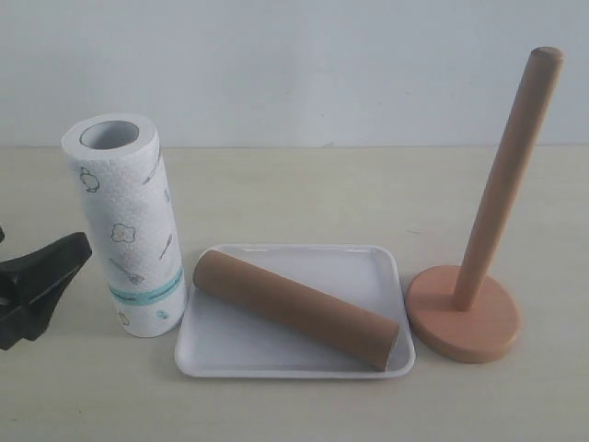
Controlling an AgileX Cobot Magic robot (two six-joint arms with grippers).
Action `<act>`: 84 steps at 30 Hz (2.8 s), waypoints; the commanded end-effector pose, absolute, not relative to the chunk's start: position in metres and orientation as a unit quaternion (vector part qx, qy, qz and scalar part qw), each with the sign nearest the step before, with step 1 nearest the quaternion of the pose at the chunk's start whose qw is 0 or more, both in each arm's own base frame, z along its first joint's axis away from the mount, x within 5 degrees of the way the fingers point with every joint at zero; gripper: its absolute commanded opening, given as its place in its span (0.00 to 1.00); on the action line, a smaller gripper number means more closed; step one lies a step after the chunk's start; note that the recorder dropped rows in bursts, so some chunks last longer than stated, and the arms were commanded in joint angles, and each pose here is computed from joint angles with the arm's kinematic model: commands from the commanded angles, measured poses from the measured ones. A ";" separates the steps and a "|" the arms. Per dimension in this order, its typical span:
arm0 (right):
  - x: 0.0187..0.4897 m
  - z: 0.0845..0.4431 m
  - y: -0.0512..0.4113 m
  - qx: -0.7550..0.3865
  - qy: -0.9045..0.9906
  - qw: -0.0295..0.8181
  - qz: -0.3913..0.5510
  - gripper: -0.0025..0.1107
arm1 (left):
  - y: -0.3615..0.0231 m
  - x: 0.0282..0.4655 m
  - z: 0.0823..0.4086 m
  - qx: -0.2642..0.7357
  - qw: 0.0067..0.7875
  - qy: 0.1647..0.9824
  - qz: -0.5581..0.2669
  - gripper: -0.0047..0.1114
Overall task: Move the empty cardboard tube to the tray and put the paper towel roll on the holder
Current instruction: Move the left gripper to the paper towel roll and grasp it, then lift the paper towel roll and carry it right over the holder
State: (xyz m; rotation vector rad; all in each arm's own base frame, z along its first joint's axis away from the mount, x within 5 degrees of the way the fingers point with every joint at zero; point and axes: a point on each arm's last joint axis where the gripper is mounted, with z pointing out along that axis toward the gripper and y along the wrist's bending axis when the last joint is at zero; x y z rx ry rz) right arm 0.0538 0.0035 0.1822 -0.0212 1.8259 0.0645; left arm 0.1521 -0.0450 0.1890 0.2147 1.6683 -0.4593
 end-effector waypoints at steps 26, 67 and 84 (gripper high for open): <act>0.054 0.183 0.003 -0.007 0.789 0.614 0.027 0.02 | -0.078 0.265 0.160 0.216 0.635 0.695 -0.259 0.99; 0.054 0.183 0.003 -0.007 0.789 0.614 0.027 0.02 | -0.083 0.283 0.165 0.250 0.632 0.687 -0.258 0.08; 0.054 0.183 0.003 -0.007 0.789 0.614 0.027 0.02 | -0.074 0.235 0.288 0.195 0.706 0.621 -0.279 0.08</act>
